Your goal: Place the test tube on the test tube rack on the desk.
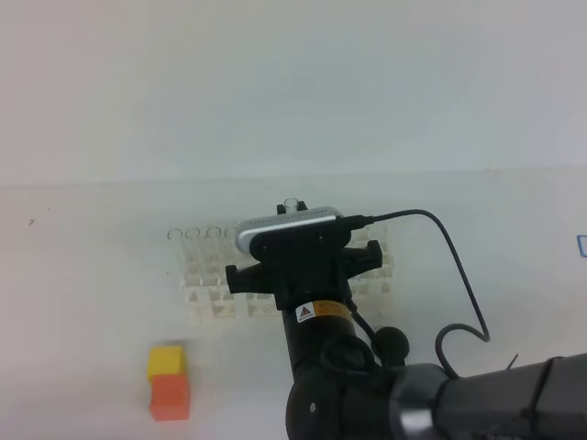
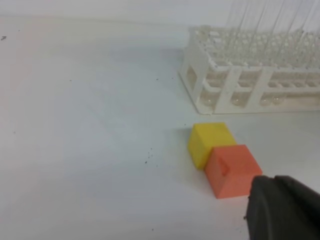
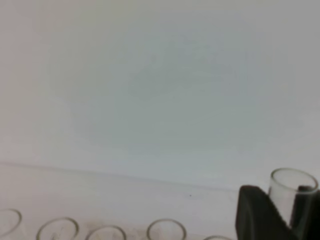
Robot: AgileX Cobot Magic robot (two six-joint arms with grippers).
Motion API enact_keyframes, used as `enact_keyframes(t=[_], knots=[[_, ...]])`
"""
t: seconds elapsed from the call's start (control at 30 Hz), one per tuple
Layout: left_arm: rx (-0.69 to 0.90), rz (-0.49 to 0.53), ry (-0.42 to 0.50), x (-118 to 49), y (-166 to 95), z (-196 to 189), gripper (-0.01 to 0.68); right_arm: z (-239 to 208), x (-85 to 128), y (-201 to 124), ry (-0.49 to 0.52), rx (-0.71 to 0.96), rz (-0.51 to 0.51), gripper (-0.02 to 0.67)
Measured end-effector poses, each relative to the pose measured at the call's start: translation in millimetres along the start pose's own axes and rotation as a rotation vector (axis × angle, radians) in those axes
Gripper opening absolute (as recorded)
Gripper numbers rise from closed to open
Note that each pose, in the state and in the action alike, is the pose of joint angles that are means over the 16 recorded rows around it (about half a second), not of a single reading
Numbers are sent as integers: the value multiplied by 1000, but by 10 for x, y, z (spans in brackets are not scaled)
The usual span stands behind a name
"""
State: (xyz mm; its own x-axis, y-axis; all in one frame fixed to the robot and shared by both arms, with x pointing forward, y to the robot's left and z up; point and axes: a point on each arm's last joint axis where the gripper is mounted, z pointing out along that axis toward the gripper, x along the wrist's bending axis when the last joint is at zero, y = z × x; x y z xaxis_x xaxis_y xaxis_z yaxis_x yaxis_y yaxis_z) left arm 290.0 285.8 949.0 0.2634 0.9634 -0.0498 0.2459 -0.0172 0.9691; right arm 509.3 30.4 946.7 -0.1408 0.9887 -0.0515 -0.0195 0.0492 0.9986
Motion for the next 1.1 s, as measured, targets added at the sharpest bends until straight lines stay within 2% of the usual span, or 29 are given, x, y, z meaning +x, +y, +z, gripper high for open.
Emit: enact_keyframes(t=[1.1], knots=[[0,2,0,0,0,0,-1,47,3,-226,-3,32,-25,126]])
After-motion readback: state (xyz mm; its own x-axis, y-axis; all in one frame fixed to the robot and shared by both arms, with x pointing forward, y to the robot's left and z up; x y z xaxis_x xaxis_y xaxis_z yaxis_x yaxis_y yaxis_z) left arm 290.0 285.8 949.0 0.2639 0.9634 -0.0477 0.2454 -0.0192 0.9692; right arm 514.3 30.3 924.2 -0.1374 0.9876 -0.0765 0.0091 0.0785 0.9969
